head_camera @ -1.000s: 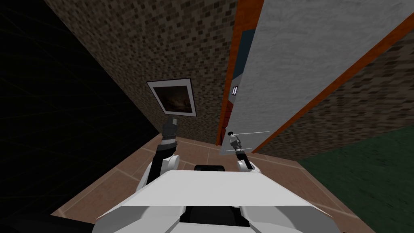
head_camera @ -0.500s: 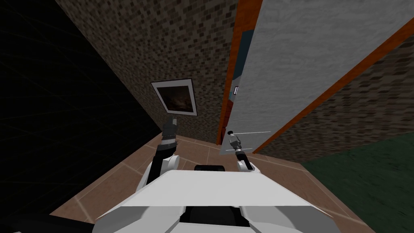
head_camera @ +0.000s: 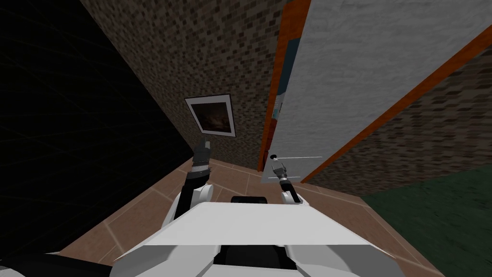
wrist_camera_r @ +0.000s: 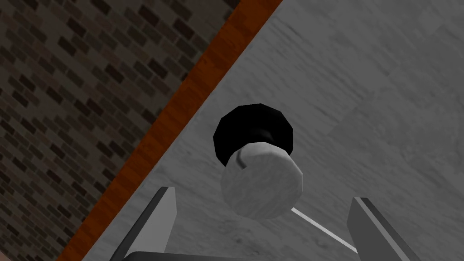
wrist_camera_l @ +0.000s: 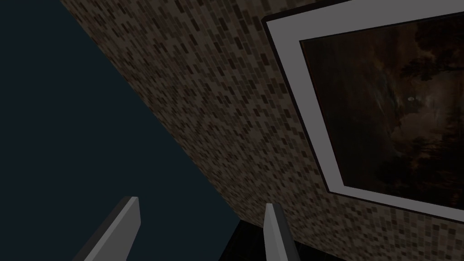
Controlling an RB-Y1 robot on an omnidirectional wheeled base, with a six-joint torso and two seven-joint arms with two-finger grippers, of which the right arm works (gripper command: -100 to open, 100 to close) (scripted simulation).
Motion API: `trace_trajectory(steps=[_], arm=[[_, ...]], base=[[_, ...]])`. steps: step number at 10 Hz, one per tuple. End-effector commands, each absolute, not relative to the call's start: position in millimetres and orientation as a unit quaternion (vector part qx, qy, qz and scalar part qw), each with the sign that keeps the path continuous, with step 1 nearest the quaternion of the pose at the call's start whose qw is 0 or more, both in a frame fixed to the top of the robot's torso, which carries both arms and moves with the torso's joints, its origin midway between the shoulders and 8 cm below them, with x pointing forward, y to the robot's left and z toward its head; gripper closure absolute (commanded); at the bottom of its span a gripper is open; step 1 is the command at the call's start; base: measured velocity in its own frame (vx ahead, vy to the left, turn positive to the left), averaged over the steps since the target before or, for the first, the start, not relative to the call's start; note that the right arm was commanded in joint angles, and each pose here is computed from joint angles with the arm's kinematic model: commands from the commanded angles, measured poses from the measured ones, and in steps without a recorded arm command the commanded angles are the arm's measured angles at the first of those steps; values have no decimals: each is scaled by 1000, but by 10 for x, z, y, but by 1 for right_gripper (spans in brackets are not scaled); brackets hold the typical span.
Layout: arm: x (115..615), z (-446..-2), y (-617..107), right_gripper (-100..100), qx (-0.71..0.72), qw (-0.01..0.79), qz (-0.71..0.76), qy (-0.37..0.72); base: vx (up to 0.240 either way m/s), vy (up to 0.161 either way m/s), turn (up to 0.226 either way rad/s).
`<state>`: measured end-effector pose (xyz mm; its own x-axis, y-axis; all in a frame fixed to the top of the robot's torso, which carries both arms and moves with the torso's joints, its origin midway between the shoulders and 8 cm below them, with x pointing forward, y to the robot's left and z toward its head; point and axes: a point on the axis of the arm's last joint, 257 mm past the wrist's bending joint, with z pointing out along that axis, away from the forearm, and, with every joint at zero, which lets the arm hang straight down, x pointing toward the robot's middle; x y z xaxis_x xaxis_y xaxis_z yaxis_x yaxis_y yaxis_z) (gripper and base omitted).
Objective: Pull the door open
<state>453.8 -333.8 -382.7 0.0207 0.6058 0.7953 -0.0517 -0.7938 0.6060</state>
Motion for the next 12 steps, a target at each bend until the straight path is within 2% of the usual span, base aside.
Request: trace_trajectory(steps=[1,12], arm=[[4524,-3835,-3332,-100,677,226,675,184],[4448,-3883,-3309,-100,702,114,700,58]], base=[[-52,-36,68],[-50,-33,57]])
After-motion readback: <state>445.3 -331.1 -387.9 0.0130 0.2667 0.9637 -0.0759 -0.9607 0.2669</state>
